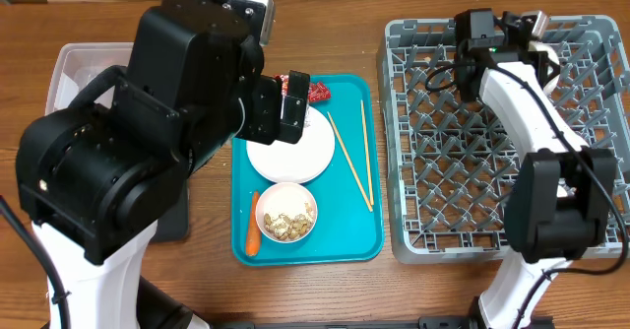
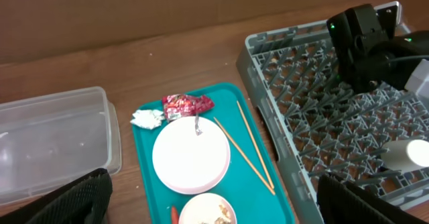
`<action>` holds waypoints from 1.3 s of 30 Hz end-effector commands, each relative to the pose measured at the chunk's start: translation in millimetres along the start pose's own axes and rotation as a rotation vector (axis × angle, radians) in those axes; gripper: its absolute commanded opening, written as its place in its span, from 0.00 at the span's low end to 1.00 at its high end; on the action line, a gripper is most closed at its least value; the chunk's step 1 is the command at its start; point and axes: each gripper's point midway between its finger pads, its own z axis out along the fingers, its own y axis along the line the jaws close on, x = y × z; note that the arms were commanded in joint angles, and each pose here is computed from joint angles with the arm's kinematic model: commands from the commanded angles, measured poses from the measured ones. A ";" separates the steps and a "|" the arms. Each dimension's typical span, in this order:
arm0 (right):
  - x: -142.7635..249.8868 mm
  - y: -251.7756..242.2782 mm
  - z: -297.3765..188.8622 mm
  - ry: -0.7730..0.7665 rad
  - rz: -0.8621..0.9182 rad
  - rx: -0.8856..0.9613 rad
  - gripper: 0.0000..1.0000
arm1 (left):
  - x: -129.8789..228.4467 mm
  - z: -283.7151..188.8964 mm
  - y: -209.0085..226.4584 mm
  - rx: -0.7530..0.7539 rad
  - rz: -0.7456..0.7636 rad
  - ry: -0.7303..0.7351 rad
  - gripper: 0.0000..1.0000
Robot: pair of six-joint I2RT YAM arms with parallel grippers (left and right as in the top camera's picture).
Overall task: Sort waste into correct bins and load items into the dishwasher
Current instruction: 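Lower the bowl into the rack with the right gripper and release, then reach the right gripper to the white plate and grasp its edge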
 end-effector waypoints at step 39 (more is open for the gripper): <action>-14.1 10.2 -168.1 -0.133 0.001 -0.779 1.00 | -3.1 0.7 21.5 -0.122 0.053 -0.017 1.00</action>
